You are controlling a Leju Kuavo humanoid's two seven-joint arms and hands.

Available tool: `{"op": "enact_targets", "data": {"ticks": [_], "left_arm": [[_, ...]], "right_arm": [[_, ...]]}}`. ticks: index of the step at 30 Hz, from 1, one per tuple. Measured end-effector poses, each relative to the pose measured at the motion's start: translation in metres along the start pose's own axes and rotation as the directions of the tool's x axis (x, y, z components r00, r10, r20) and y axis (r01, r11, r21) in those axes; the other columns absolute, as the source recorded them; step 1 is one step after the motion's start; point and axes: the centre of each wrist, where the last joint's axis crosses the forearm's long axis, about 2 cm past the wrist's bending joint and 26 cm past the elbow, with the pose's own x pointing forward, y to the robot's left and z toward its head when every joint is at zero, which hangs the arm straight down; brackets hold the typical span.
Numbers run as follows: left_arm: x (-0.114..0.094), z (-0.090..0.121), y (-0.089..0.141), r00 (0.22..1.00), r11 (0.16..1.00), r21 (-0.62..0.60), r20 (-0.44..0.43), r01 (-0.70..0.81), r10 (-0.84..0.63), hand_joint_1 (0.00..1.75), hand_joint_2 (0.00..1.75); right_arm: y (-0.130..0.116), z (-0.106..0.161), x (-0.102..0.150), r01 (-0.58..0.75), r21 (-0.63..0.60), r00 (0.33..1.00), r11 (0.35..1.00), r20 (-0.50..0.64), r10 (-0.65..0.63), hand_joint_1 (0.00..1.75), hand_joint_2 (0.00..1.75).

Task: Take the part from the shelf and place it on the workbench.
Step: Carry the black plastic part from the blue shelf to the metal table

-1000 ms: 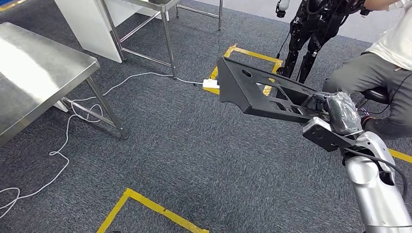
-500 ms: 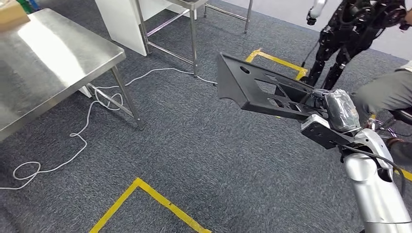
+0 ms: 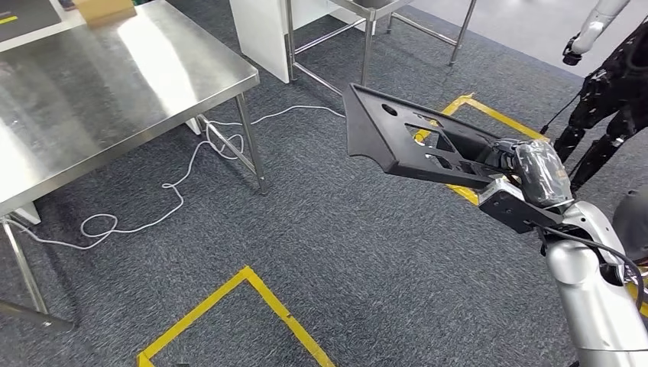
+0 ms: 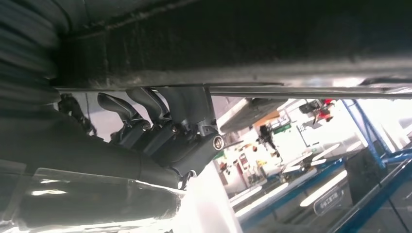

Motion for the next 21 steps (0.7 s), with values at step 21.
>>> {"op": "enact_targets", "data": {"ticks": [21], "left_arm": [[0.0012, -0.0005, 0.0004, 1.000, 1.000, 0.005, 0.014, 0.003, -0.003, 0.00, 1.75]], "right_arm": [[0.0008, 0.0011, -0.0018, 0.007, 0.006, 1.000, 1.000, 0.008, -0.007, 1.75, 1.75]]}}
